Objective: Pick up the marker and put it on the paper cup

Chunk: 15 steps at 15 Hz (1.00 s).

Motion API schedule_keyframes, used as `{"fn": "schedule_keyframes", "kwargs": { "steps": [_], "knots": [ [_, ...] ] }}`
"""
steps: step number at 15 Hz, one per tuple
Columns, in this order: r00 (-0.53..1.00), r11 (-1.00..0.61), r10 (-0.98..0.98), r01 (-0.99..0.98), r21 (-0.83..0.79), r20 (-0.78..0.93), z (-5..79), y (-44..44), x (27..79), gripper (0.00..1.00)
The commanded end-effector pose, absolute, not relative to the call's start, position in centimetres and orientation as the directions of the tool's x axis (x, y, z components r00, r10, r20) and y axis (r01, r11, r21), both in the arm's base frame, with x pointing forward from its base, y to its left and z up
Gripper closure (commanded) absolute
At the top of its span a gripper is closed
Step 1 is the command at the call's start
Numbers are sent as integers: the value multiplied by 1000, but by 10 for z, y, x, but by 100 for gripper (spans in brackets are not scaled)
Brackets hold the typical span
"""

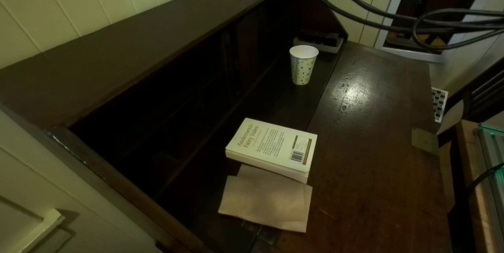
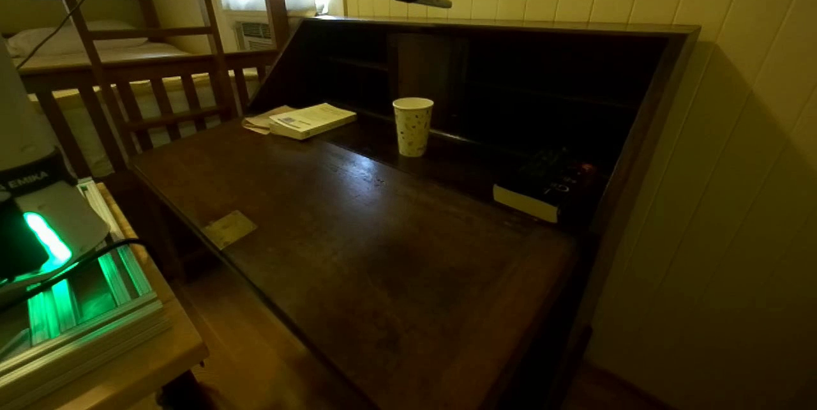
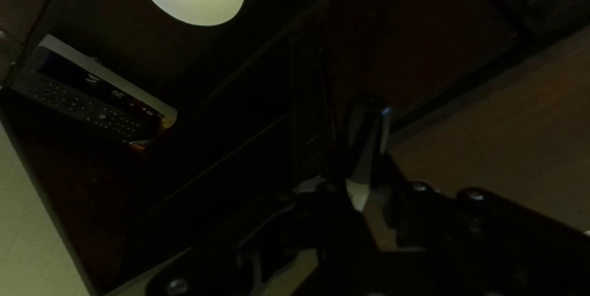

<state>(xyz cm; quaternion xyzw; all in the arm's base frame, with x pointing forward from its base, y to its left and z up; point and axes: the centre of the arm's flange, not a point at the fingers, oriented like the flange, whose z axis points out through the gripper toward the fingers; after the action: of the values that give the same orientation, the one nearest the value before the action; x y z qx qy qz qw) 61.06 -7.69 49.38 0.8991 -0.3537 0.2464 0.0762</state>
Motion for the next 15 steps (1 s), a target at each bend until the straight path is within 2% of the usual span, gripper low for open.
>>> {"fn": "schedule_keyframes", "kwargs": {
  "steps": [1,2,3,4,12,13,15],
  "knots": [
    [576,-681,-642,-731,-31,507,497,-68,578,94],
    [566,-672,-650,-740,-36,507,496,-66,574,94],
    [593,-700,-630,-713,-36,502,495,-74,597,94],
    [592,-699,-631,-714,-36,501,495,-72,596,78],
    [594,-699,-631,-715,-33,498,493,-74,596,78],
    [594,-699,-631,-714,-33,498,493,-74,596,94],
    [602,-700,-631,-714,-23,489,489,-66,588,94]
  ]
}}
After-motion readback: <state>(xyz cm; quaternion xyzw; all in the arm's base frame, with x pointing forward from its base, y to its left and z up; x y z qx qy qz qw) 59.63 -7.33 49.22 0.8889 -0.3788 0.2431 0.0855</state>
